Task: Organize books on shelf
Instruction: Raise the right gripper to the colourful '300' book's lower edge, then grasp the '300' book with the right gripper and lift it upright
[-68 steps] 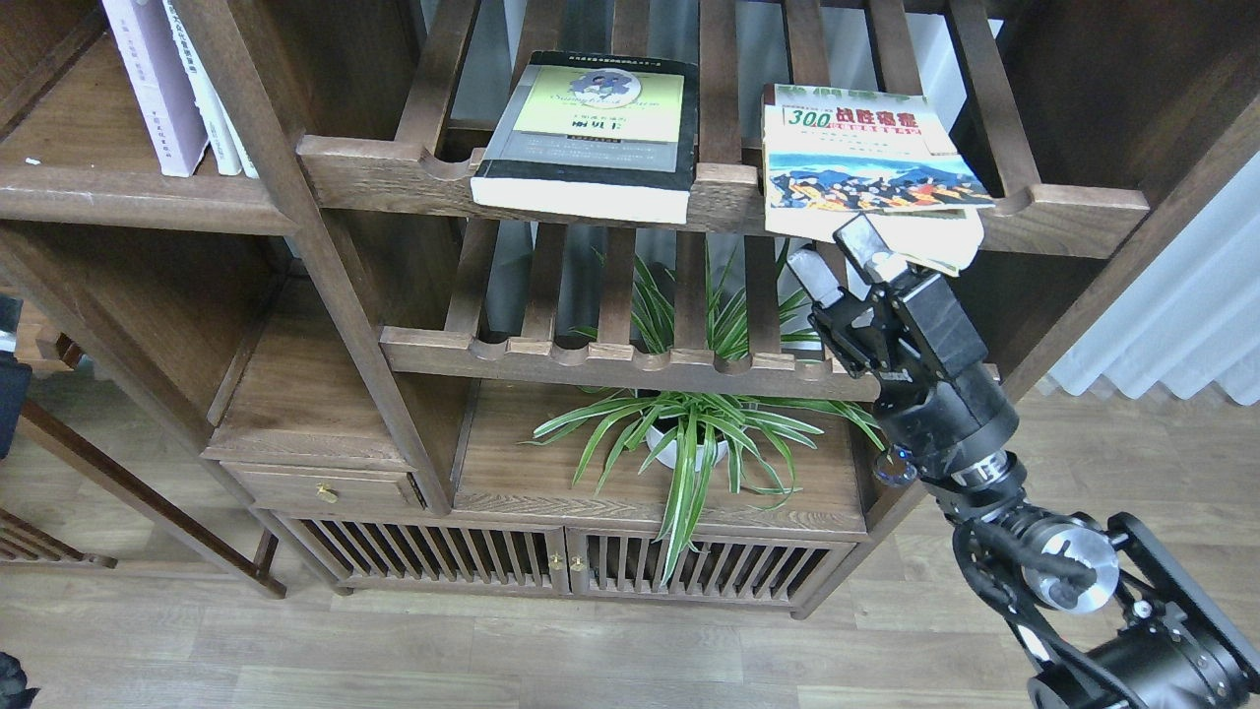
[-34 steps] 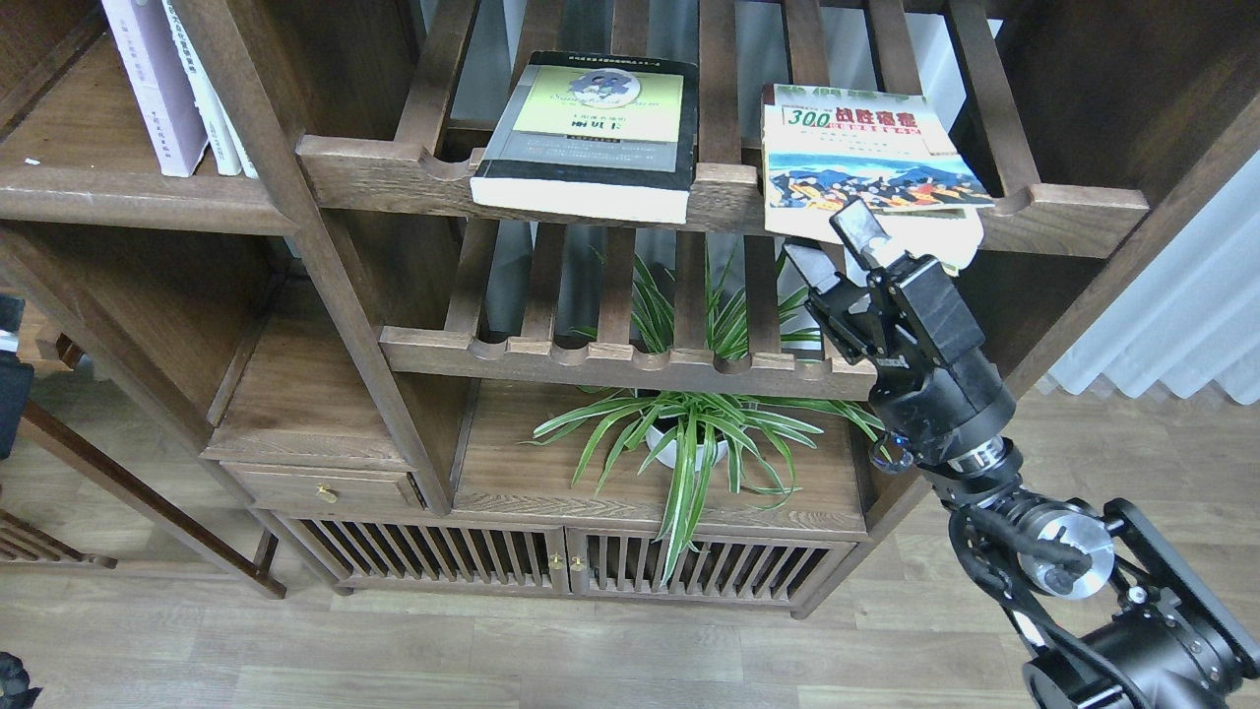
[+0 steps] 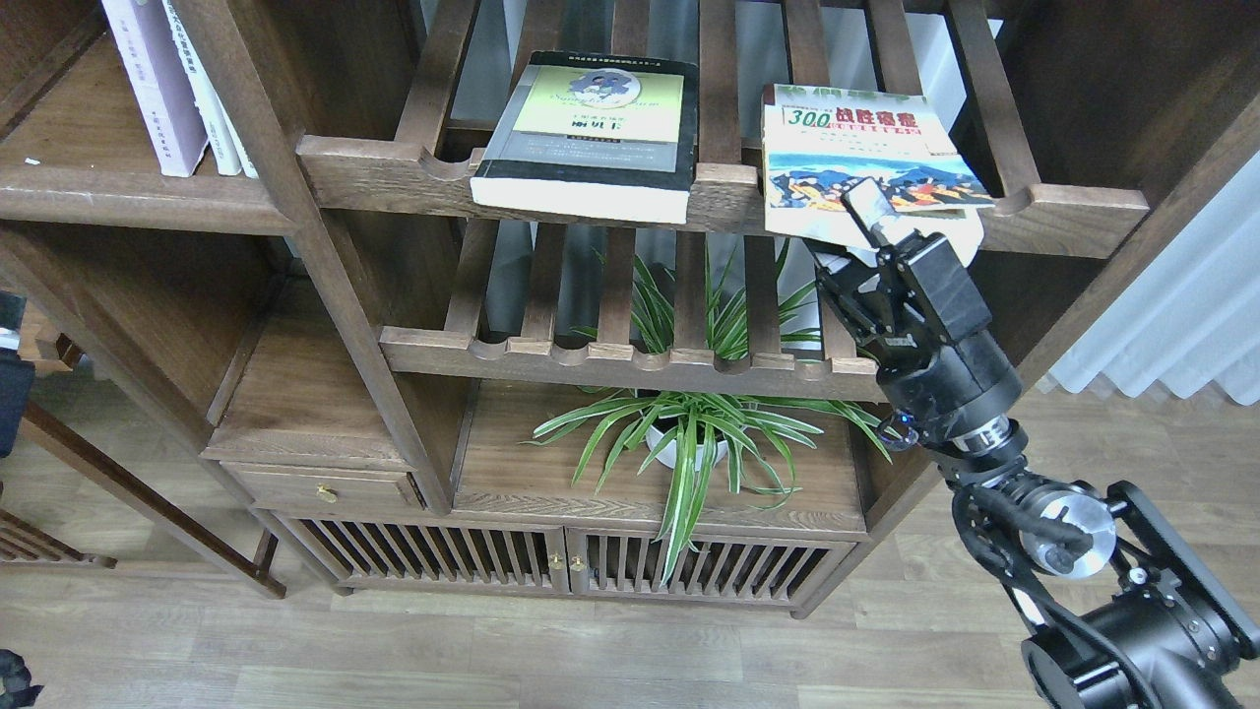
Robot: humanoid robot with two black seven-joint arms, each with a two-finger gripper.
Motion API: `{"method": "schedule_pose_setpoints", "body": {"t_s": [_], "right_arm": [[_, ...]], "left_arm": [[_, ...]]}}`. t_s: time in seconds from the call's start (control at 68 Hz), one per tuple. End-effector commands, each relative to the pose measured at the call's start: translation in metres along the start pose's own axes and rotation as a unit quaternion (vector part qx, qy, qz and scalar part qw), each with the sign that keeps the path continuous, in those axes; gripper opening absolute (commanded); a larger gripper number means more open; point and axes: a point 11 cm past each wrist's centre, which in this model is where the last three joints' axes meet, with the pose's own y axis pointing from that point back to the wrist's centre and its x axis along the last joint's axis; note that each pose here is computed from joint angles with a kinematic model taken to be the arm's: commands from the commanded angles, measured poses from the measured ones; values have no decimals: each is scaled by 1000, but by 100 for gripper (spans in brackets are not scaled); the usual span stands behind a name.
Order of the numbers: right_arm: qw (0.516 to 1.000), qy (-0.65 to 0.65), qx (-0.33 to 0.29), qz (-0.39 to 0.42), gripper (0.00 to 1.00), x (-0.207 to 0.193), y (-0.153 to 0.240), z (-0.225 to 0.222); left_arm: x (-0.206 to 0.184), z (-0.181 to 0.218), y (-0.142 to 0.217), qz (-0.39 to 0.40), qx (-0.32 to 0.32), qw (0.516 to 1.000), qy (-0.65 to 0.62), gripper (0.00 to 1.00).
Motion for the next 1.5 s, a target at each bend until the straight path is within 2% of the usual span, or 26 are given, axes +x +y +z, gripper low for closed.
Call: {"method": "schedule_pose_setpoints", "body": {"t_s": [0.0, 0.441, 0.662, 0.765, 0.809, 0.868, 1.089, 1.383, 1.486], "right_arm": [[1000, 2, 3, 2, 100, 1, 1, -2], [999, 11, 22, 30, 98, 6, 7, -18], [999, 11, 36, 37, 90, 8, 13, -23], [998, 8, 38, 51, 81, 13, 21, -22], [997, 7, 44, 58, 70, 15, 28, -23], [997, 9, 51, 65, 62, 16, 35, -26], [996, 21, 50, 73, 43, 17, 42, -32], [995, 37, 45, 76, 46, 14, 45, -41], [995, 44, 41, 77, 44, 13, 46, -43]], "left_arm": [[0, 1, -1, 0, -2, 1000, 0, 99], [1, 3, -2, 3, -9, 1000, 11, 99], [2, 4, -3, 3, -10, 1000, 9, 99], [1, 5, -5, 1, -11, 1000, 8, 99], [1, 6, -6, 0, -10, 1000, 7, 99], [2, 7, -6, -1, -10, 1000, 6, 99], [1, 7, -9, -4, -9, 1000, 5, 99], [2, 10, -10, -3, -13, 1000, 3, 99], [2, 9, -10, -3, -10, 1000, 4, 99]]}}
